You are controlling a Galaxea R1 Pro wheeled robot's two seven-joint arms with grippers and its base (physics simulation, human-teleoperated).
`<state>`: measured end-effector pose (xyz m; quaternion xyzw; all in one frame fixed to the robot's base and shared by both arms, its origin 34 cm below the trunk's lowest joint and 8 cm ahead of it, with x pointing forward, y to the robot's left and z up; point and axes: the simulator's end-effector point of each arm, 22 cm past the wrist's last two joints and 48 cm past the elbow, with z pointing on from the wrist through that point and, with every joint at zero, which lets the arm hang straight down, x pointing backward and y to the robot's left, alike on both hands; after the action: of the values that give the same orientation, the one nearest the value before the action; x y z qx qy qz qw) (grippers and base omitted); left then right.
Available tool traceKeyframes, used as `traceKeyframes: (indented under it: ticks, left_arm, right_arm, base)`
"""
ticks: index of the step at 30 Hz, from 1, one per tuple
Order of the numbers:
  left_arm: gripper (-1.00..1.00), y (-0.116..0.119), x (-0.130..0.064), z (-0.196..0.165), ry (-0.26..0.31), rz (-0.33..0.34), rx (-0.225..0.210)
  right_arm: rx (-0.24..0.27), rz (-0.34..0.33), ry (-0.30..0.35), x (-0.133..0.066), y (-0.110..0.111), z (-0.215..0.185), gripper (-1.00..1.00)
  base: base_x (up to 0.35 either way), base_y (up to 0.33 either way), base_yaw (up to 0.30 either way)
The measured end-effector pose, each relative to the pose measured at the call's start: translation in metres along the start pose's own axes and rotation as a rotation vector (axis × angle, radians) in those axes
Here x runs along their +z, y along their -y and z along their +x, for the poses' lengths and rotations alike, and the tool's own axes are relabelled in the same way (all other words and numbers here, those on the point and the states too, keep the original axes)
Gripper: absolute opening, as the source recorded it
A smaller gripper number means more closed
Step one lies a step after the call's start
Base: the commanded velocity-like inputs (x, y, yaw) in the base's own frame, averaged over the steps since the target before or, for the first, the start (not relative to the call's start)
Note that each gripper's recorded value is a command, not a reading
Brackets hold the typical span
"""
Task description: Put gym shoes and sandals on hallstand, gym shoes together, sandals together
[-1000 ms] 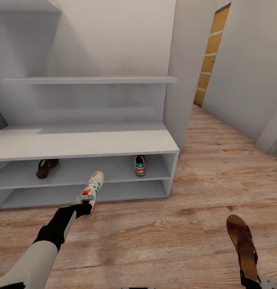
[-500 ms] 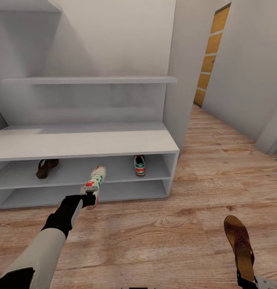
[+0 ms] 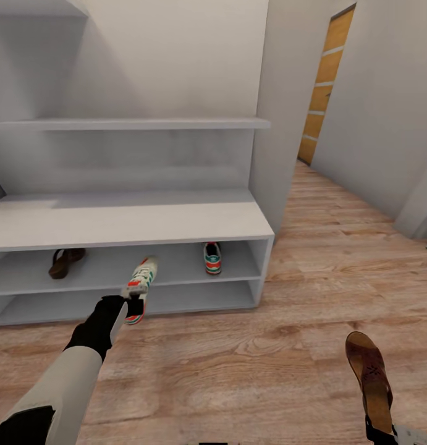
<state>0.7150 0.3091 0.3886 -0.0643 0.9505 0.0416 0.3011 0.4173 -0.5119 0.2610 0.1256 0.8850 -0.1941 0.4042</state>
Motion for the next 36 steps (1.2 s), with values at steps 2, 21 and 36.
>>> traceKeyframes:
  ticks: [2,21,36]
  left_arm:
    - [-1.0,-0.0026,0.0001,0.0005,0.0,-0.012,0.0]
    - [-1.0,-0.0049,0.0002,0.001,0.0,-0.019,-0.003]
    - [-1.0,-0.0043,0.0006,0.0014,0.001,-0.016,-0.004]
  right_arm:
    - [0.0,0.0,0.0,0.0,-0.0002,0.0,-1.0]
    - [0.001,0.001,-0.002,-0.0003,-0.0001,0.0008,-1.0]
    - [0.001,0.001,-0.002,-0.0002,-0.0002,0.001,-1.0]
  base:
    - [0.22,-0.166,0.0]
    - [0.254,-0.187,0.0]
    - [0.241,-0.172,0.0]
